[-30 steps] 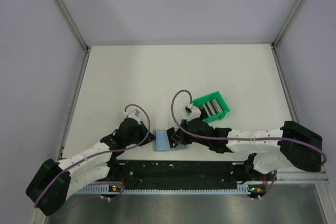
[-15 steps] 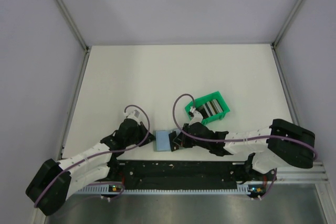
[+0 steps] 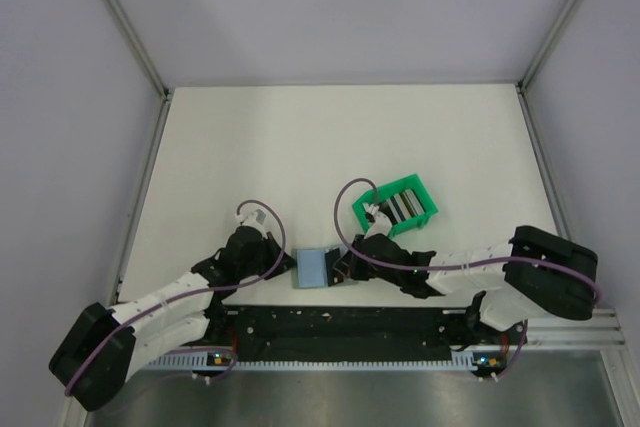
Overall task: Put the credit cards into the card holder
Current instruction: Insert the credit card into the card holder.
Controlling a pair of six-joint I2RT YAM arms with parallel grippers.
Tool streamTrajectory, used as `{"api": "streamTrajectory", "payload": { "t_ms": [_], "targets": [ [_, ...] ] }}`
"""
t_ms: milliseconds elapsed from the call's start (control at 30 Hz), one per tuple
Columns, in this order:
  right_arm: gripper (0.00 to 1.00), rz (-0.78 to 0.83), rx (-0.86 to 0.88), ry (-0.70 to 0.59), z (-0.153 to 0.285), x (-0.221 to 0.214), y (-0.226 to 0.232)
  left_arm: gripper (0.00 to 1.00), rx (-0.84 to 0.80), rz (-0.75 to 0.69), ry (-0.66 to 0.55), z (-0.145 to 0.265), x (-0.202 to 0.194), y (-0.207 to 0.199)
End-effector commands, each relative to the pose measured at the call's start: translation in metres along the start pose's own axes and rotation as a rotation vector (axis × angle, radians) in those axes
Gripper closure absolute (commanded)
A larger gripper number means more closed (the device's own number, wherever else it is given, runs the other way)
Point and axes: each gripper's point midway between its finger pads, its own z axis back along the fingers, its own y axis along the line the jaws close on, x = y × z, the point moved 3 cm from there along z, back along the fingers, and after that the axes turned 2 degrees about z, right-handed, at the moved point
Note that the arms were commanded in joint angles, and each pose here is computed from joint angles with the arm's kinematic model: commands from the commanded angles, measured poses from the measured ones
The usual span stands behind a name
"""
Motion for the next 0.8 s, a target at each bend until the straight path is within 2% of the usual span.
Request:
{"api": "streamTrajectory", "payload": {
  "t_ms": [0,267,667,767],
  "targets": [
    [1.00,-0.007,0.021,-0.012,-0.007,0.003,0.004,1.00,-0.003,-0.003,-0.035,-0.002,0.004,0.002],
    [1.00,-0.025,0.056,0.005,-0.012,-0.001,0.007,1.00,0.005,-0.003,-0.033,-0.002,0.003,0.004],
    [1.00,-0.018,0.043,-0.111,0.012,0.025,0.011,1.00,0.025,-0.016,-0.033,-0.002,0.003,0.008],
    [1.00,-0.001,0.033,-0.104,0.013,0.028,0.012,1.00,0.024,-0.017,-0.031,-0.002,0.003,0.007]
  ]
}}
